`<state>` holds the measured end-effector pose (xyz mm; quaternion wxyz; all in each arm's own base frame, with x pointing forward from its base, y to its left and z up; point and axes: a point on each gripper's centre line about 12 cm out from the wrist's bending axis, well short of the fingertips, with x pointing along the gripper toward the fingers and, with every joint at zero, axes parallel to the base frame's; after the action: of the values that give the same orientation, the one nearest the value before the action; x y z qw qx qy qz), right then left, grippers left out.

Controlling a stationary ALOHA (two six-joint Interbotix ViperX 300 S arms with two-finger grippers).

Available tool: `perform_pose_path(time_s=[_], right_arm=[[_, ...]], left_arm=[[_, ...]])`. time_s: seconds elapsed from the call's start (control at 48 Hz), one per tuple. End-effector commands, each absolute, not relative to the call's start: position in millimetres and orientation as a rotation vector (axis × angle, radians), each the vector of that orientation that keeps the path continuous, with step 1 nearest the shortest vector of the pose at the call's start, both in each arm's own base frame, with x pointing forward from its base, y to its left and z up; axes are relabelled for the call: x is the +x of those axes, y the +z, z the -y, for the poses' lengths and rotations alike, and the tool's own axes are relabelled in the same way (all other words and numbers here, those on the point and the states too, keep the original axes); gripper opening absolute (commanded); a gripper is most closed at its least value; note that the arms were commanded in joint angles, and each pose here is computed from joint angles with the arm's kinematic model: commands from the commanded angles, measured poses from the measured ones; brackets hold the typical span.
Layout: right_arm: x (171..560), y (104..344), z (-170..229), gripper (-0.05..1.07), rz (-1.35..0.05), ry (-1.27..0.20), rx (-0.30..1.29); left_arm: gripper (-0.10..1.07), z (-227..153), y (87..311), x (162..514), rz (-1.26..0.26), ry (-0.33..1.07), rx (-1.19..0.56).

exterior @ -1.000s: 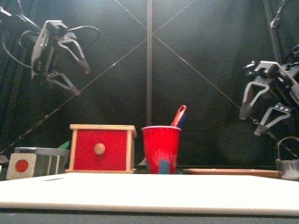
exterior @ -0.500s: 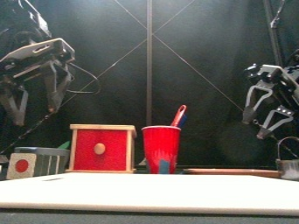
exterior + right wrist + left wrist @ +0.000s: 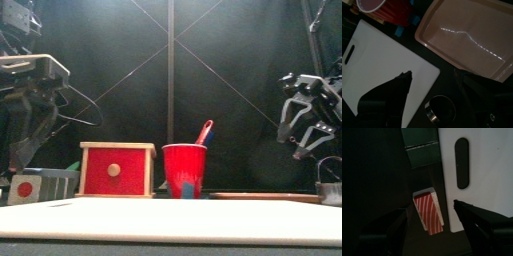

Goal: Put salmon sushi on cutting board

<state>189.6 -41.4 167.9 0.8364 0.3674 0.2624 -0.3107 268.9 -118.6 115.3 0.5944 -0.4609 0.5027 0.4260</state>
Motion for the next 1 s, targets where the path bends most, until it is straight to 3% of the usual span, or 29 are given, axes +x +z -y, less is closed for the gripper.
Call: perform_pose_path(time_s=[0.0, 0.229, 0.458, 0.562, 0.771, 0.979], right_arm=[[192.7, 170.2, 40.3, 0.98, -0.552, -0.645, 0.776], [193.7, 167.7, 40.5, 0.98, -0.564, -0.646, 0.764], [193.6, 167.0, 40.1, 0.98, -0.567, -0.644, 0.763], [193.7, 166.9, 39.7, 0.98, -0.567, -0.644, 0.766], [195.1, 166.9, 36.3, 0.98, -0.575, -0.630, 0.766], [194.1, 163.5, 36.2, 0.98, -0.587, -0.633, 0.754]], left_arm=[[0.98, 125.5, 115.5, 270.7, -1.182, 0.993, -1.091], [0.94, 135.7, 102.4, 268.7, -1.229, 1.032, -1.096], [0.56, 133.5, 108.3, 271.1, -1.219, 1.023, -1.090], [0.54, 129.6, 127.1, 281.3, -1.163, 0.946, -1.078], [0.54, 91.7, 158.2, 341.8, -0.998, 0.859, -1.033], [0.54, 58.2, 147.1, 412.1, -0.929, 0.809, -1.033]])
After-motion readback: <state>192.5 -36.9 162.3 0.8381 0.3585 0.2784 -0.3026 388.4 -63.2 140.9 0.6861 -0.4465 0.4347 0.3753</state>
